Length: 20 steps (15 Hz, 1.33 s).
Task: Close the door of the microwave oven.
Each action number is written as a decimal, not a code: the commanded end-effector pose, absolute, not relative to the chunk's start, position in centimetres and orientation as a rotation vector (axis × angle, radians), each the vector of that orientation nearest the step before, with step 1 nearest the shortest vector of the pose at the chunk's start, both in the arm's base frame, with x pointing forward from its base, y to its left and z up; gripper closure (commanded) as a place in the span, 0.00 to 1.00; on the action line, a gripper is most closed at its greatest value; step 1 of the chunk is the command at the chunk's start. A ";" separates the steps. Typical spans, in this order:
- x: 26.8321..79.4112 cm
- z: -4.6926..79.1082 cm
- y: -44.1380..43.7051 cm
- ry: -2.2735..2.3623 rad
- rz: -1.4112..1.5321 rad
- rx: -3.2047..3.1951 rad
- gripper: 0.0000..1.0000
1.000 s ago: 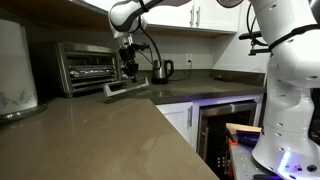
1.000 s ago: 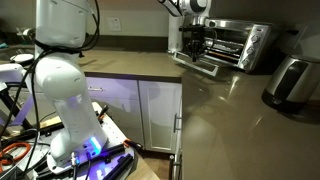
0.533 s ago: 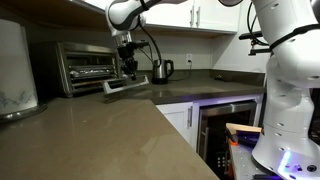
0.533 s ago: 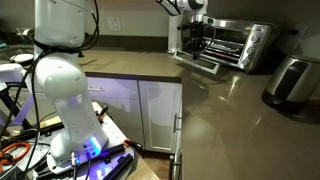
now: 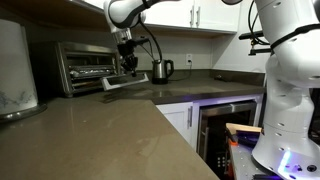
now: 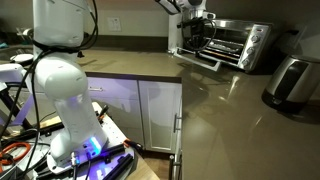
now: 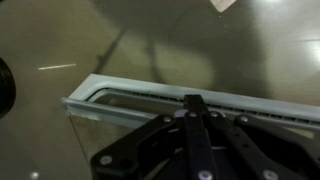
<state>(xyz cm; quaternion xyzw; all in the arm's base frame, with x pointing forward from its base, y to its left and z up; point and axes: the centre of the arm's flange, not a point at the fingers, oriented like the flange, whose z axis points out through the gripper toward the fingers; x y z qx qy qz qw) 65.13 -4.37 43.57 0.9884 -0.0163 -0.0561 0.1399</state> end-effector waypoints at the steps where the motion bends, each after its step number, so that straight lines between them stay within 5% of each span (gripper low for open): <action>1: 65.0 45.0 -5.2 -0.084 -0.100 2.800 1.00; 20: 65.7 43.1 -7.1 -0.005 -0.168 3.022 1.00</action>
